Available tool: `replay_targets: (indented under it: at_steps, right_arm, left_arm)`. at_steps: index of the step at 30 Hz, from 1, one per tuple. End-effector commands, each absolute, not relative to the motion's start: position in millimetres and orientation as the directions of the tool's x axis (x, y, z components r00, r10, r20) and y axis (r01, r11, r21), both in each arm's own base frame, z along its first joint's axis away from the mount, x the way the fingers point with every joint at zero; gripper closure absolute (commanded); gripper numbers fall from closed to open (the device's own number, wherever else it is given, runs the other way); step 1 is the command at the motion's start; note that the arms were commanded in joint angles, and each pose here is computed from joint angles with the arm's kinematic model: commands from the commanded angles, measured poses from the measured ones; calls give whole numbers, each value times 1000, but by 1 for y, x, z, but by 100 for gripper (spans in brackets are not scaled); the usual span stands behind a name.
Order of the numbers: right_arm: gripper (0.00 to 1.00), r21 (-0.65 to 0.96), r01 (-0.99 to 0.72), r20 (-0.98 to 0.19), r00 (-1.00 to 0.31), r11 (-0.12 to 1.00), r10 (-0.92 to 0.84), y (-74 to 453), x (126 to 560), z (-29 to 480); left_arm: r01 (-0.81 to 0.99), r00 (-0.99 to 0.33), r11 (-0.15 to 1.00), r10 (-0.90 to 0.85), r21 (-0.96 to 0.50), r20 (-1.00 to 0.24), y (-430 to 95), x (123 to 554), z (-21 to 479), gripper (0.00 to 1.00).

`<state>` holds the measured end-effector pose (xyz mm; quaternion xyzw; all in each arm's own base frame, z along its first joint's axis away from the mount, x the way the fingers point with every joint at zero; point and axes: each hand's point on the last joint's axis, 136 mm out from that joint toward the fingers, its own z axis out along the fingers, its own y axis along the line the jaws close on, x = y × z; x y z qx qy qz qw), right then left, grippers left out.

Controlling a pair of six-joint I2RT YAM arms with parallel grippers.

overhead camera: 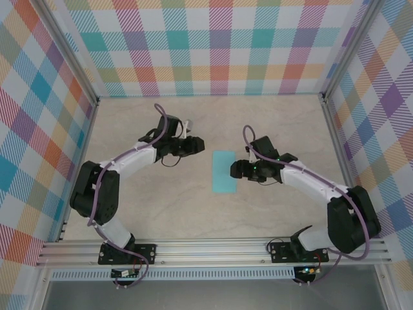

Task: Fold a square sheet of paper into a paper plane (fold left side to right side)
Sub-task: First fold the square sheet of paper in half at the center of the table, then fold the triangle a second time at the center of the table.

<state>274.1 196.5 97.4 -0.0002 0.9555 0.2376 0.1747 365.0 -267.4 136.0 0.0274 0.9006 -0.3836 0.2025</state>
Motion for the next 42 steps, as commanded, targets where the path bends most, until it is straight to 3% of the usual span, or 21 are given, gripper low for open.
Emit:
replay_targets:
  at_steps: [1, 7, 16, 20, 33, 42]
  right_arm:
    - [21, 439, -36, -335, -934, 898, 126, 180, 275, 91]
    - [16, 526, 26, -299, -930, 850, 214, 188, 290, 89]
    - [18, 539, 42, -304, -922, 842, 241, 198, 330, 80]
    - [24, 567, 34, -292, -926, 823, 239, 207, 349, 75]
    - [29, 605, -21, -309, -928, 796, 210, 223, 397, 66]
    - [30, 629, -18, -270, -942, 777, 197, 236, 411, 50]
  left_arm:
    - [175, -951, 686, -68, -706, -302, -294, 335, 110, 60]
    - [149, -970, 709, -29, -689, -240, -319, 327, 80, 62]
    - [92, -989, 721, -13, -687, -146, -327, 313, 53, 63]
    - [101, -989, 738, 0, -668, -150, -322, 310, 53, 63]
    - [138, -980, 701, -8, -699, -201, -325, 308, 84, 64]
    - [125, -983, 723, 0, -680, -181, -328, 309, 61, 64]
